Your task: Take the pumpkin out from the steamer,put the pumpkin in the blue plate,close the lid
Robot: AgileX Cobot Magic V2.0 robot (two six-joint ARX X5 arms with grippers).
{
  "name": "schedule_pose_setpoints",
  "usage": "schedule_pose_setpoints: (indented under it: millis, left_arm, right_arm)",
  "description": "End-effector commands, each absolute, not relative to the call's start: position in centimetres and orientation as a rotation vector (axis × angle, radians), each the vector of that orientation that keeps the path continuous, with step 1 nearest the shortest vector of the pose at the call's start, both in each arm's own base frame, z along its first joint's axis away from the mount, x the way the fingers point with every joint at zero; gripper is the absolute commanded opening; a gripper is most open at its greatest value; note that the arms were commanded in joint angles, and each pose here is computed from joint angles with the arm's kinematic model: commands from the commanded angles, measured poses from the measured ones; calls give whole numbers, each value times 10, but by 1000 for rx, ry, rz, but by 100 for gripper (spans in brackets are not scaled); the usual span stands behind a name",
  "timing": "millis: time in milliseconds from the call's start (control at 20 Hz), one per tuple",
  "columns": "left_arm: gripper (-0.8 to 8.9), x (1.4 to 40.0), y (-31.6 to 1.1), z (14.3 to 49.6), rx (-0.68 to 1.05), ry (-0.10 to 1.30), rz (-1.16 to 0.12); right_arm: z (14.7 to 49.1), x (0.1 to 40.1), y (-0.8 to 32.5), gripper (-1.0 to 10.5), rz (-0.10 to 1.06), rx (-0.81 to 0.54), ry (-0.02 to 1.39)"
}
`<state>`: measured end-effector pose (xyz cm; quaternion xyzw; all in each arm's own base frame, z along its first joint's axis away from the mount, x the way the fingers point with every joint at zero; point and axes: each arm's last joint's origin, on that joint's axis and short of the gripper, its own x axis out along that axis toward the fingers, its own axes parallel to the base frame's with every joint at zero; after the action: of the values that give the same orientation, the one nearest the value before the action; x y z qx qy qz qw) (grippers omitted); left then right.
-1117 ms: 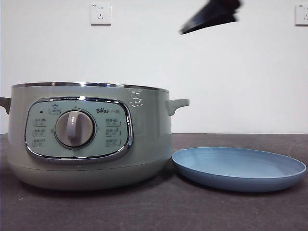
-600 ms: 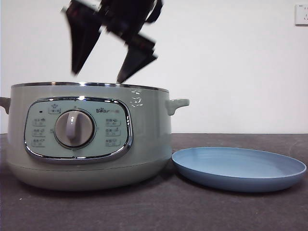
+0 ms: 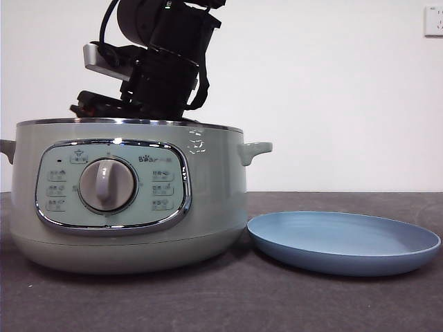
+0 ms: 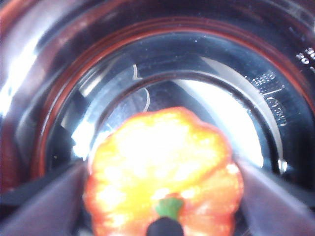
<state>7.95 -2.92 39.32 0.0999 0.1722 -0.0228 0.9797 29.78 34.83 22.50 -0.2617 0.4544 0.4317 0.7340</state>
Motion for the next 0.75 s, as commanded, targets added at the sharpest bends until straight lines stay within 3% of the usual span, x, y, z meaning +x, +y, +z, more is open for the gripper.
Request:
schedule_pose_setpoints:
  millis: [50, 200, 400, 600, 750]
  left_arm:
    - [-8, 77, -27, 399, 187, 296, -38]
    - [-8, 78, -28, 399, 188, 299, -40]
    - [-8, 79, -29, 401, 176, 276, -42]
    - [-8, 80, -29, 405, 158, 242, -45]
    - [-8, 80, -29, 405, 157, 240, -45]
  right_arm:
    - [224, 295, 351, -9, 958, -585, 998]
    - [259, 288, 338, -8, 861, -615, 930]
    - [320, 280, 282, -8, 788, -565, 948]
    - [361, 273, 203, -9, 518, -409, 1107]
    - [369, 258, 177, -9, 295, -410, 1055]
